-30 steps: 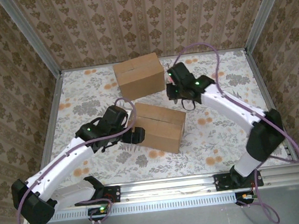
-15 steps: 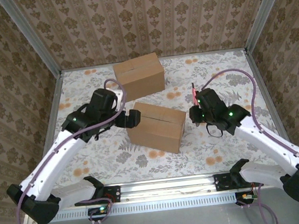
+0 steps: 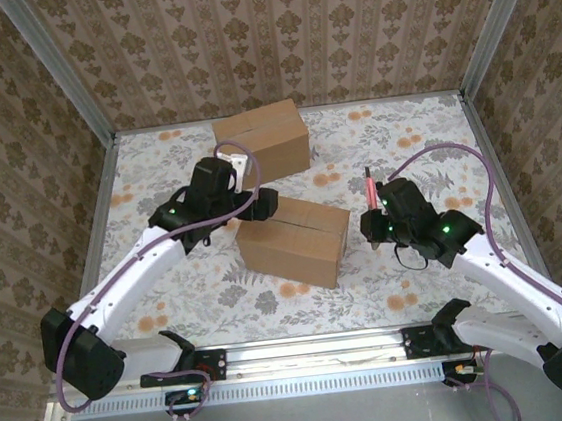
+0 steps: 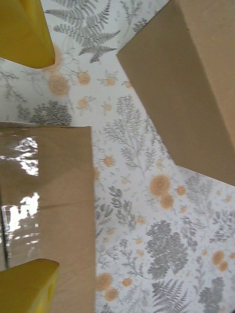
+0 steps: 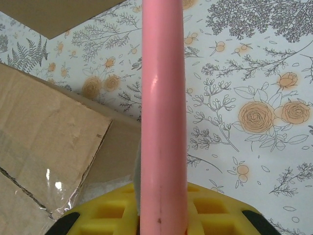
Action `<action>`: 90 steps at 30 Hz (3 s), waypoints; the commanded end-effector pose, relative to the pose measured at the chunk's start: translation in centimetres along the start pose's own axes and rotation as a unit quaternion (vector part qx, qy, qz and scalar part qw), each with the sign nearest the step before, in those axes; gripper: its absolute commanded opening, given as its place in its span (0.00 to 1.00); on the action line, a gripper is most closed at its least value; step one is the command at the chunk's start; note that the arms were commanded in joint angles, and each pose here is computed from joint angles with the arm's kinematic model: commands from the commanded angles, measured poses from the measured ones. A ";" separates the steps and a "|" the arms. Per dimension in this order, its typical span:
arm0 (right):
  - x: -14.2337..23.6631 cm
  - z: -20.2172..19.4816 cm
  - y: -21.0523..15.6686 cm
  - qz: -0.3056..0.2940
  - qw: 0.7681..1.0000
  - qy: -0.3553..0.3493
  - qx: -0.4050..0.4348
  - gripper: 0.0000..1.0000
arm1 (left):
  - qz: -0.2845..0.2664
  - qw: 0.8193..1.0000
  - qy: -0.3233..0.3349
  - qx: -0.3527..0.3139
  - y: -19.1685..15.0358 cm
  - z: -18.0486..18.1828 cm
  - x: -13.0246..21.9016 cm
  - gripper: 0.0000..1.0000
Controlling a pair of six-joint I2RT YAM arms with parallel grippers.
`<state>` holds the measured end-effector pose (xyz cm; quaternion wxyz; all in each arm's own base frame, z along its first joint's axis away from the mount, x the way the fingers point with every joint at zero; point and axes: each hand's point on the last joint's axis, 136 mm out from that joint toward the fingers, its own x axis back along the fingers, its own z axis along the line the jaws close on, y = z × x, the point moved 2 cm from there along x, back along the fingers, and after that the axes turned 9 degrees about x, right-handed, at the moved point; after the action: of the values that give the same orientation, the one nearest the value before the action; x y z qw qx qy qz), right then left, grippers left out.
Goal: Unpack the express box
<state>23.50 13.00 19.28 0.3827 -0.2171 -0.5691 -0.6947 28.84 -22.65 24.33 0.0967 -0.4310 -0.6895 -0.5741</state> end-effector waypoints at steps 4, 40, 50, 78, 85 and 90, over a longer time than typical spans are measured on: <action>0.0 0.3 0.1 -0.008 1.000 0.010 -0.007 0.00 | -0.031 0.999 -0.001 -0.012 -0.1 0.7 -1.6 1.00; 1.4 2.7 -1.5 0.024 0.995 0.086 -0.043 0.00 | 0.029 0.993 0.114 0.018 -12.8 6.9 -3.9 1.00; 4.2 3.0 -4.7 0.043 0.982 0.159 -0.097 0.00 | 0.046 0.992 0.112 0.019 -13.8 7.1 -4.6 1.00; 3.5 4.7 -7.9 0.073 0.955 0.262 -0.119 0.00 | 0.064 0.993 0.100 0.028 -14.8 6.9 -5.4 1.00; 4.9 4.5 -9.8 0.105 0.948 0.276 -0.119 0.00 | 0.063 0.992 0.102 0.031 -14.9 7.0 -5.4 1.00; 4.9 5.0 -10.4 0.114 0.938 0.302 -0.129 0.00 | 0.063 0.992 0.102 0.035 -15.0 7.0 -5.5 1.00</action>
<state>12.77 16.52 18.37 0.5553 -0.1056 -0.3262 -0.7577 27.64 -21.92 16.68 0.0782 -0.3515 -0.7567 -0.5456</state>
